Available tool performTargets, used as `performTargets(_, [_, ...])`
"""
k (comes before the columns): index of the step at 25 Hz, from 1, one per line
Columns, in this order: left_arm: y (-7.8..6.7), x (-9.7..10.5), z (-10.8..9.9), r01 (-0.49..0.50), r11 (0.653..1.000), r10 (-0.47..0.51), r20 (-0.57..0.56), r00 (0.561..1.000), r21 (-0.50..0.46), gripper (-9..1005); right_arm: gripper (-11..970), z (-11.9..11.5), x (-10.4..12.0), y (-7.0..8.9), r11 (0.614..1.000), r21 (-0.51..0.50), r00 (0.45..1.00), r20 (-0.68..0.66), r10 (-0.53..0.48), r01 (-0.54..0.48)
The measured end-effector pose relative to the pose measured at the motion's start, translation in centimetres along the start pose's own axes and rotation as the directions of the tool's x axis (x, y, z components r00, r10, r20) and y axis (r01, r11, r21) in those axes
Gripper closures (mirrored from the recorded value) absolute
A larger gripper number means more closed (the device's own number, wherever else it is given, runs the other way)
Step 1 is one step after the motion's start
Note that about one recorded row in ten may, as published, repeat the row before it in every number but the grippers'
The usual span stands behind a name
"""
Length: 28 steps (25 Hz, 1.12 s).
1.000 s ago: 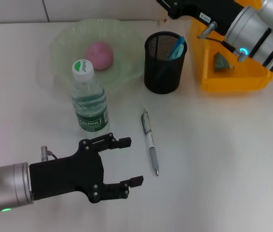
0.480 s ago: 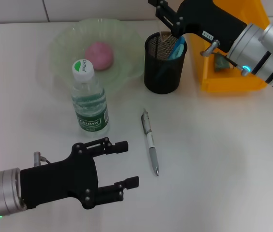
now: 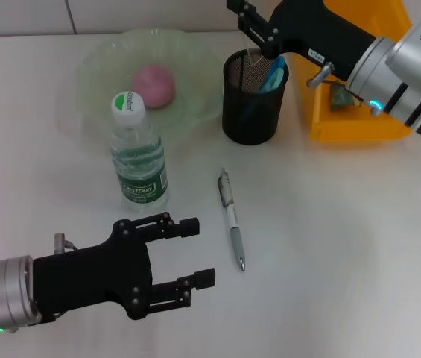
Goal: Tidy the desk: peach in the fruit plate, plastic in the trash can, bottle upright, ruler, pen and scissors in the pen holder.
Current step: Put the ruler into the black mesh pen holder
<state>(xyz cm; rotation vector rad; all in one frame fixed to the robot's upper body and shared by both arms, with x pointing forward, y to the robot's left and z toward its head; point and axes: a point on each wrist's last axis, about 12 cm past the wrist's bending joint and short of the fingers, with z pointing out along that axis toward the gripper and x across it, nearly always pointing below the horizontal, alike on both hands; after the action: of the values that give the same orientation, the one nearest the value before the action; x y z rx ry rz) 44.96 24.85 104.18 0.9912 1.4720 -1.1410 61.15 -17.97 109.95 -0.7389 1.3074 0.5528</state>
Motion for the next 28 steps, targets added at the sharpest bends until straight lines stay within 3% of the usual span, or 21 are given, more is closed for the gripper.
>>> performTargets(8, [0.06,-0.14,0.11,-0.005,1.0,0.005,0.004,1.0,0.004,295,565,0.49,0.45,-0.37,1.0,0.024,0.998,-0.056,-0.01,0.012])
performTargets(28, [0.24,-0.35,0.22,-0.017,1.0,0.017,0.007,1.0,0.008,299,553,0.21,0.72,0.12,1.0,0.007,0.998,-0.056,-0.008,0.008])
